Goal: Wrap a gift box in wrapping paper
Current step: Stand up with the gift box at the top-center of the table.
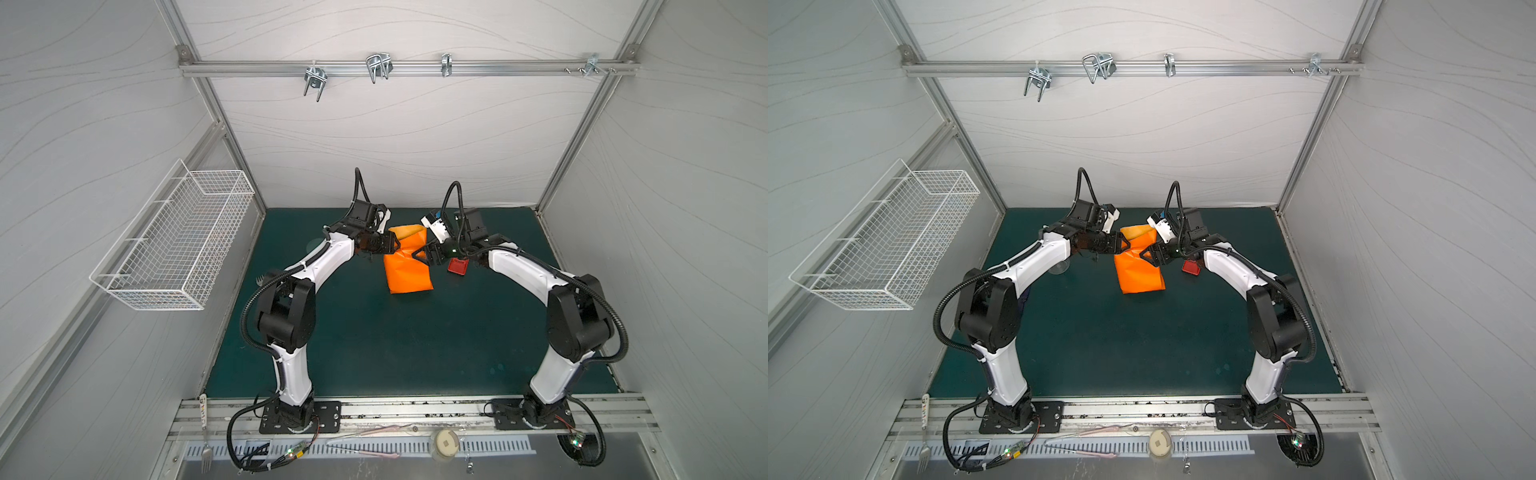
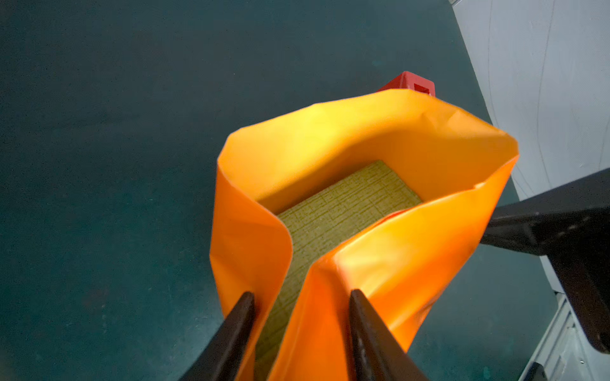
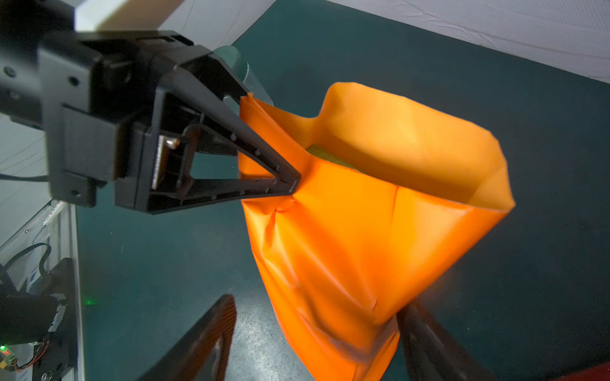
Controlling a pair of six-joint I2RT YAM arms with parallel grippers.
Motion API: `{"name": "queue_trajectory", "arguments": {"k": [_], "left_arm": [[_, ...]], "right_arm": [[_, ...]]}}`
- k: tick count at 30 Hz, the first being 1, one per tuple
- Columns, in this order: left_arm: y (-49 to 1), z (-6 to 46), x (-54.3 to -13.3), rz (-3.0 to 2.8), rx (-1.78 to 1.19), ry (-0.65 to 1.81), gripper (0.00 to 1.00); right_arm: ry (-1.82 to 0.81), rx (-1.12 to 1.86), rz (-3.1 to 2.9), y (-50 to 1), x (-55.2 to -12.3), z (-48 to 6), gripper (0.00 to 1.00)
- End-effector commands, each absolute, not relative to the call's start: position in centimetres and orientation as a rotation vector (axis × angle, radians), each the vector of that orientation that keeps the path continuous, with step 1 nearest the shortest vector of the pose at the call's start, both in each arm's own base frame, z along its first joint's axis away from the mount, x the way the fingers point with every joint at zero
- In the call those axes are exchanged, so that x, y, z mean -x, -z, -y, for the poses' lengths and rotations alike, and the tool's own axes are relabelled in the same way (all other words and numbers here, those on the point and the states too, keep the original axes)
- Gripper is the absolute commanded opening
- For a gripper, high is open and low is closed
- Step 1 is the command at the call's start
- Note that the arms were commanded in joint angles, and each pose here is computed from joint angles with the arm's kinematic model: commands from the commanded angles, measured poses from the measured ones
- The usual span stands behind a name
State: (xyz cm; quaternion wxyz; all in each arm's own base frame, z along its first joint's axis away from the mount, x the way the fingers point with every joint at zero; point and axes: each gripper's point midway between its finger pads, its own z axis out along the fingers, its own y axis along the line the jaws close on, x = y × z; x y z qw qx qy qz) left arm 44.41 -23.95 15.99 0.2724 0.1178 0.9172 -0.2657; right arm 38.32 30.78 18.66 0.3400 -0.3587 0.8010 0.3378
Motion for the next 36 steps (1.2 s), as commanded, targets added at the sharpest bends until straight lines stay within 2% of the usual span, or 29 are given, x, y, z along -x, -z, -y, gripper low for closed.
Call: {"name": "queue_trajectory", "arguments": {"k": [1, 8, 16, 24, 29, 36], "left_arm": [[-19.9, 27.3, -43.7, -2.302, -0.465, 0.746, 0.44], [-20.0, 27.2, -43.3, -2.278, -0.511, 0.649, 0.32], [-19.3, 26.3, -43.5, -2.299, -0.512, 0.571, 0.22], [-19.1, 27.8, -42.7, -2.300, -0.586, 0.677, 0.01], [-20.1, 28.7, -42.4, -2.265, -0.695, 0.713, 0.00], [-21.8, 29.6, -41.6, -2.152, -0.892, 0.717, 0.00]], "right_arm": [[-0.968, 1.071, -1.896, -22.2, -35.6, -33.5, 0.78], [-0.963, 1.067, -1.909, -21.8, -35.7, -33.7, 0.78], [-0.925, 1.047, -1.927, -21.5, -35.8, -33.0, 0.78], [-0.956, 1.006, -1.937, -21.4, -35.9, -32.7, 0.78], [-0.932, 0.962, -1.960, -21.2, -36.6, -31.9, 0.78], [-0.946, 0.876, -1.962, -22.9, -37.6, -28.1, 0.82]]}}
